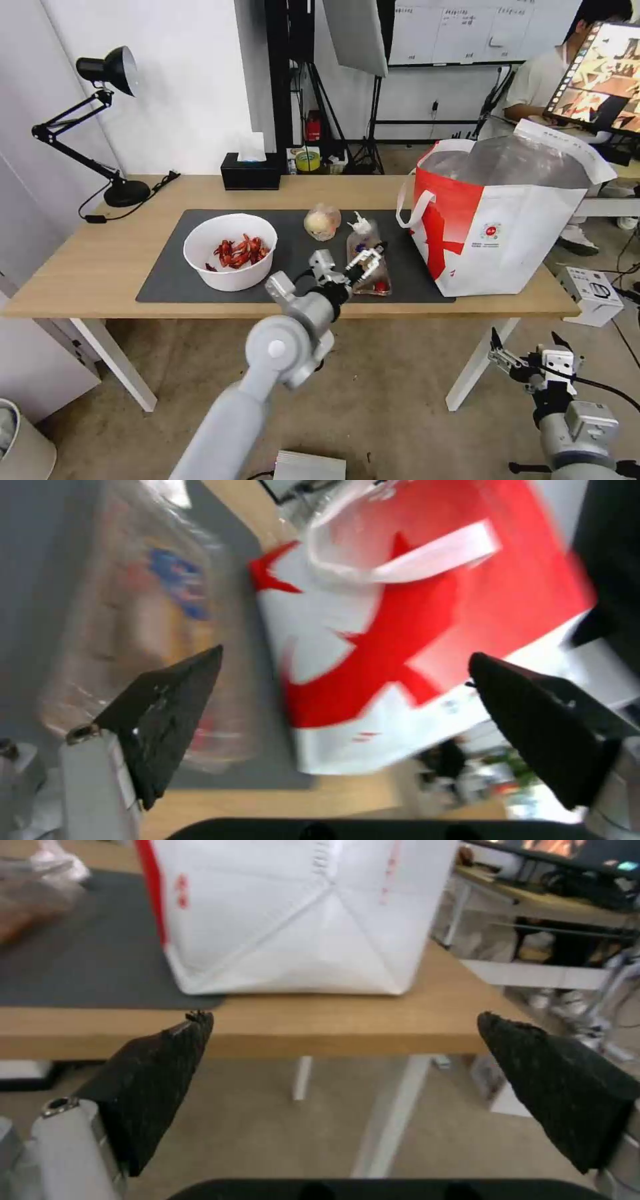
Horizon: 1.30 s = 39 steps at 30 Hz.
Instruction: Pick up the trash from the table and place it into the takeout bag.
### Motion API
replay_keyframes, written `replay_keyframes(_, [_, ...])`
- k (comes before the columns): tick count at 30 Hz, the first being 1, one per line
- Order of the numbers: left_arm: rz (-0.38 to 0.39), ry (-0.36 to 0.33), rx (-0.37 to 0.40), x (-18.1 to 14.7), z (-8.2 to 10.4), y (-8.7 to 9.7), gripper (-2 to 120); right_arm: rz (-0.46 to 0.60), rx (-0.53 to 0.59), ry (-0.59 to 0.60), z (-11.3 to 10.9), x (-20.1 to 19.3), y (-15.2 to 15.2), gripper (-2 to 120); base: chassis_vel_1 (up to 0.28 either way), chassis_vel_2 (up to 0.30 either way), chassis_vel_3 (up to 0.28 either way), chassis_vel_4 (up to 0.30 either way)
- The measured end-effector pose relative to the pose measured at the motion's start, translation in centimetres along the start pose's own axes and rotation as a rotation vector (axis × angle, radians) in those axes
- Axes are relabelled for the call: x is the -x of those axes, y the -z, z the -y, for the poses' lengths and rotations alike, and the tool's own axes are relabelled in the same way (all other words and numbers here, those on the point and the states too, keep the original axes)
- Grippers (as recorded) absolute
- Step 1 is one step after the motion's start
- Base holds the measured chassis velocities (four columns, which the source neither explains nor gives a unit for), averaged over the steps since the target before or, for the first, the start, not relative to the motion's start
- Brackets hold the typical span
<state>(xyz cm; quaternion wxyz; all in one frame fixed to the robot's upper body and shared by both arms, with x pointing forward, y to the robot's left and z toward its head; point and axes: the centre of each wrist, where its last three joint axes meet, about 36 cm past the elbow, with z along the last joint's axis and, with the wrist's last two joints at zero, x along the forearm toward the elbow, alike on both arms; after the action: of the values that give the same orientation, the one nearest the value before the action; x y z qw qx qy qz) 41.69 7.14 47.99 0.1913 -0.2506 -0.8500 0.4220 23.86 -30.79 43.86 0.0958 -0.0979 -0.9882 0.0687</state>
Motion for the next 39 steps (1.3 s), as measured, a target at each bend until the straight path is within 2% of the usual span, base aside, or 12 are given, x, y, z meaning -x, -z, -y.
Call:
replay_keyframes(3, [0.026,0.009,0.179,-0.2,-2.3,-0.9,85,0.007,0.079,0.071,-0.8,-0.1,0.6,100,0.0,0.0,0.0,0.0])
replay_keyframes(4, [0.026,0.009,0.179,-0.2,-2.3,-0.9,85,0.007,0.079,0.071,-0.8,-0.1,0.6,100,0.0,0.0,0.0,0.0])
replay_keyframes(7, [0.036,0.019,0.308,-0.9,-4.1,-0.9,71,0.012,0.19,0.16,-1.7,0.0,1.8,99,0.0,0.0,0.0,0.0])
replay_keyframes(9, [0.041,0.02,0.336,-1.1,-4.5,-0.8,67,0.012,0.208,0.173,-1.8,0.0,1.9,99,0.0,0.0,0.0,0.0])
replay_keyframes(11, [0.057,0.012,0.438,-1.5,-5.8,-0.8,57,0.01,0.282,0.216,-2.2,0.2,2.6,94,0.0,0.0,0.0,0.0])
replay_keyframes(12, [0.057,0.012,0.438,-1.5,-5.8,-0.8,57,0.01,0.282,0.216,-2.2,0.2,2.6,94,0.0,0.0,0.0,0.0])
replay_keyframes(14, [0.061,-0.002,0.514,-1.7,-6.6,-0.8,45,-0.002,0.363,0.251,-2.3,0.7,3.2,93,0.0,0.0,0.0,0.0])
replay_keyframes(16, [0.065,-0.007,0.549,-1.7,-6.9,-0.8,41,-0.008,0.389,0.26,-2.3,1.0,3.5,92,0.0,0.0,0.0,0.0])
replay_keyframes(19, [0.089,-0.036,0.666,-1.5,-7.9,-0.5,27,-0.049,0.495,0.289,-1.9,2.8,4.8,93,0.0,0.0,0.0,0.0])
replay_keyframes(20, [0.089,-0.036,0.666,-1.5,-7.9,-0.5,27,-0.049,0.495,0.289,-1.9,2.8,4.8,93,0.0,0.0,0.0,0.0])
replay_keyframes(27, [0.086,-0.07,0.745,-0.6,-7.9,-0.1,0,-0.088,0.608,0.331,-2.0,7.0,6.6,94,0.0,0.0,0.0,0.0])
replay_keyframes(39, [0.055,-0.083,0.831,-0.2,-9.0,-0.5,0,-0.204,0.753,0.338,-4.5,13.1,6.8,97,0.0,0.0,0.0,0.0])
